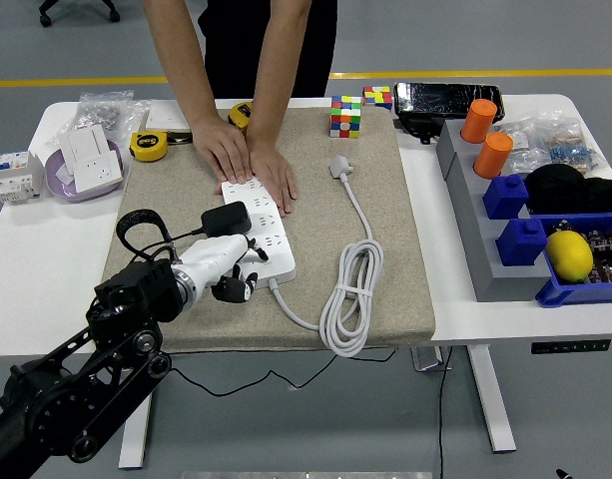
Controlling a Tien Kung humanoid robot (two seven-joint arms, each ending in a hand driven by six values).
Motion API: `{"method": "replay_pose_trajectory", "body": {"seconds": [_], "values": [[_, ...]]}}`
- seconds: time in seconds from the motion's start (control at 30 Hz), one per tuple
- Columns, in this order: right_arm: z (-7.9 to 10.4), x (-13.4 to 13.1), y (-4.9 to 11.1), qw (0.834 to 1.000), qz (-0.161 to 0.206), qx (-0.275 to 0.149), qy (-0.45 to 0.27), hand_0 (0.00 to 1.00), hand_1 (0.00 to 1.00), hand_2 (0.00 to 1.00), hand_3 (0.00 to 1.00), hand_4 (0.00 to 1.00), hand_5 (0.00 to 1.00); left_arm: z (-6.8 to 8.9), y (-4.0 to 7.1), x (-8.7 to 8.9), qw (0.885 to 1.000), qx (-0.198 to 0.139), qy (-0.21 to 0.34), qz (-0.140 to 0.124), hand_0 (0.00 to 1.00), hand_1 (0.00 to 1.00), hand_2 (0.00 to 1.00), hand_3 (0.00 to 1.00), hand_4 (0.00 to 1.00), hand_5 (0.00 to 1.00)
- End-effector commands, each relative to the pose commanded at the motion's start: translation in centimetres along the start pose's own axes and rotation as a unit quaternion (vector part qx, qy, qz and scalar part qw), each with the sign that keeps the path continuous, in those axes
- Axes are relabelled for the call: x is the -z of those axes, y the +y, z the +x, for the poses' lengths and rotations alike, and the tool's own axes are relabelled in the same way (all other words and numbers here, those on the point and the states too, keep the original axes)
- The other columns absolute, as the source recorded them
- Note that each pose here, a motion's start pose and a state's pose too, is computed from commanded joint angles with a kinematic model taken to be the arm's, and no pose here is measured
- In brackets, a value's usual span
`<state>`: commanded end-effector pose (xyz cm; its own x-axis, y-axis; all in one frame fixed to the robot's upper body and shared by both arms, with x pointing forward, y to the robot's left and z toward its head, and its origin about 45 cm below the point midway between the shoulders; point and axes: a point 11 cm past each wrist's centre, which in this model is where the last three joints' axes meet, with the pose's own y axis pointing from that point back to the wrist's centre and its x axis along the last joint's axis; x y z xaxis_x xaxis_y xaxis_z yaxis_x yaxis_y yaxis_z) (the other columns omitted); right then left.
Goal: Pick up the plug,place it near the board,insert it into the board,press the button
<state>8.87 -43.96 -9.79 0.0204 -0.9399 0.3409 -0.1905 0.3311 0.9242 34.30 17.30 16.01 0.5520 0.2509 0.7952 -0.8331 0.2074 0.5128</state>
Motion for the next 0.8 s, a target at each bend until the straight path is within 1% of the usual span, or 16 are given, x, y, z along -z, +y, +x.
{"method": "replay_pose_trajectory", "body": {"seconds": [0.2,0.37,0.57,0.8], "values": [[0.03,0.02,0.0,1.0,0.0,0.0,0.0,0.84,0.753,0.74,0.773,0.998,0.885,-0.41,-0.12,0.24,1.0,0.006,-0.001,0.004,0.166,0.04,0.158,0.744,0.423,0.085],[-0.01,0.09,0.0,1.0,0.001,0.0,0.0,0.84,0.752,0.74,0.772,0.998,0.884,-0.56,-0.29,0.4,1.0,0.004,0.001,0.006,0.165,0.04,0.158,0.746,0.422,0.083],[0.08,-0.02,0.0,1.0,0.0,-0.001,0.002,0.84,0.752,0.74,0.773,0.998,0.884,-0.55,-0.36,0.02,1.0,-0.002,0.003,0.001,0.166,0.039,0.157,0.743,0.424,0.082],[0.03,-0.21,0.0,1.0,-0.002,0.0,0.003,0.84,0.753,0.739,0.772,0.998,0.884,-0.64,-0.39,0.01,1.0,-0.003,0.003,0.001,0.165,0.039,0.157,0.742,0.423,0.08]]}}
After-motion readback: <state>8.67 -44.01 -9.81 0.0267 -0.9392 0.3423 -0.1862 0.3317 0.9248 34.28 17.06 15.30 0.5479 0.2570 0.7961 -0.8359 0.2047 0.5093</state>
